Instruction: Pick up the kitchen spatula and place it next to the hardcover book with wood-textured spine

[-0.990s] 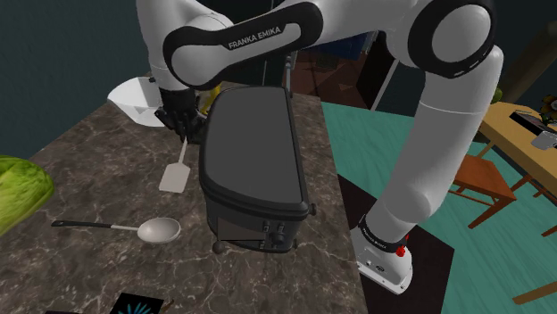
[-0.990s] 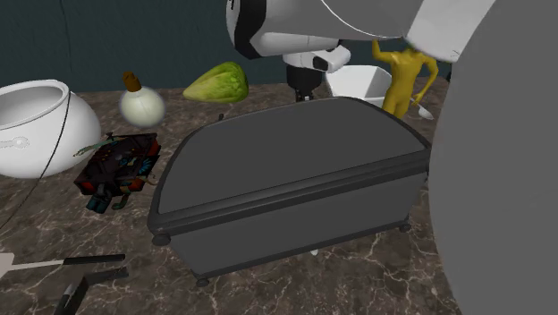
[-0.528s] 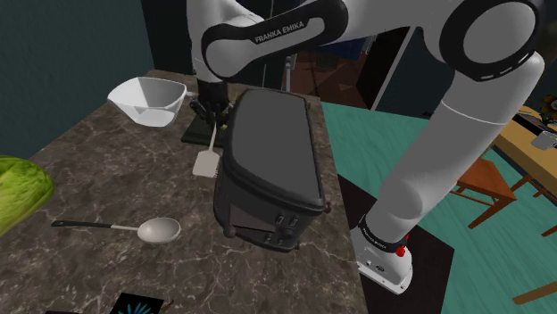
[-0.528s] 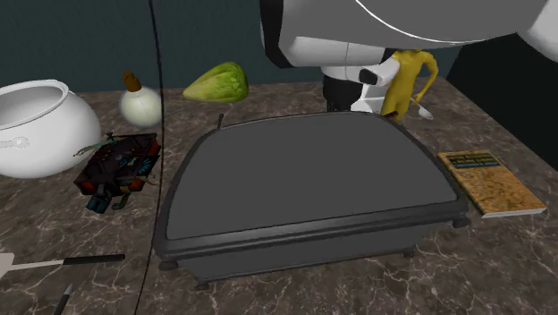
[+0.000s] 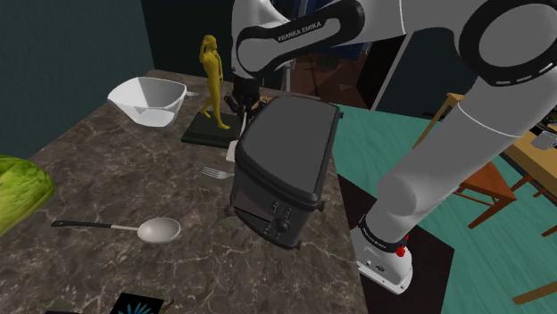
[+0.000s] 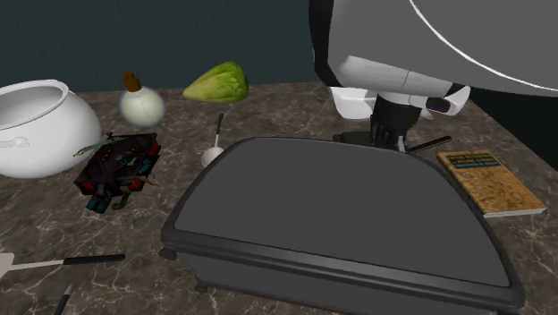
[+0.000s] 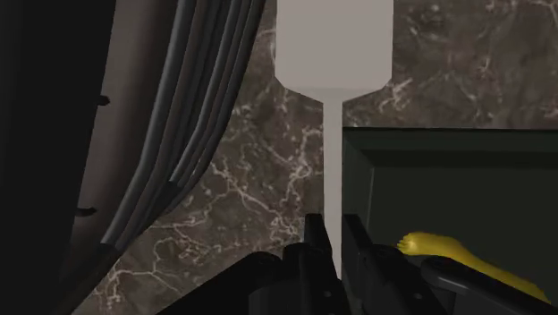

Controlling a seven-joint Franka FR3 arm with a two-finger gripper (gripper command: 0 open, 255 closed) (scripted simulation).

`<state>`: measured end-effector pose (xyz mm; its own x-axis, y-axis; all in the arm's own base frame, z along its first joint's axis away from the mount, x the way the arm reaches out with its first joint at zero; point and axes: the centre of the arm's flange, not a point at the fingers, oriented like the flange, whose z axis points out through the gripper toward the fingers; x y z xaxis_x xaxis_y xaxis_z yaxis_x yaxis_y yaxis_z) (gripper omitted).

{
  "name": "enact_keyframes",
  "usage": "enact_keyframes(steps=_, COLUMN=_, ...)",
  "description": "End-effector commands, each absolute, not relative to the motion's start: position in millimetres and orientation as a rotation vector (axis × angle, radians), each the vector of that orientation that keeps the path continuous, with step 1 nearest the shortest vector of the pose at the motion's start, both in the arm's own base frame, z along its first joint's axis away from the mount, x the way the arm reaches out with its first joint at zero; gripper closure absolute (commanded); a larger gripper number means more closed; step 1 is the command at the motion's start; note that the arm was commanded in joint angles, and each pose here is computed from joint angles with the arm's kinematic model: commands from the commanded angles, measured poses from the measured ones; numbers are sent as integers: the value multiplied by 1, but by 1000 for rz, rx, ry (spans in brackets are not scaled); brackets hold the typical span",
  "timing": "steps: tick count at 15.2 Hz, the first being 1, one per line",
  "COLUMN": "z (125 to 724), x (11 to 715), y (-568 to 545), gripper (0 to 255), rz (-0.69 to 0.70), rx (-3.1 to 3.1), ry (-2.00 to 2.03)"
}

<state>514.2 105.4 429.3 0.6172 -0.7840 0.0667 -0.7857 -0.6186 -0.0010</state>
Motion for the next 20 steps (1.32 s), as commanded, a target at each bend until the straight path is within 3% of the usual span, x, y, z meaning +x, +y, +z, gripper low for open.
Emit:
enact_keyframes(steps=1, z=430, x=511, y=81, gripper=255, rz=93, rx=2800, ry=-1356)
enact_keyframes(steps=20, z=430, x=482, y=-168, gripper=255, rz=93, rx=2800, ry=-1356)
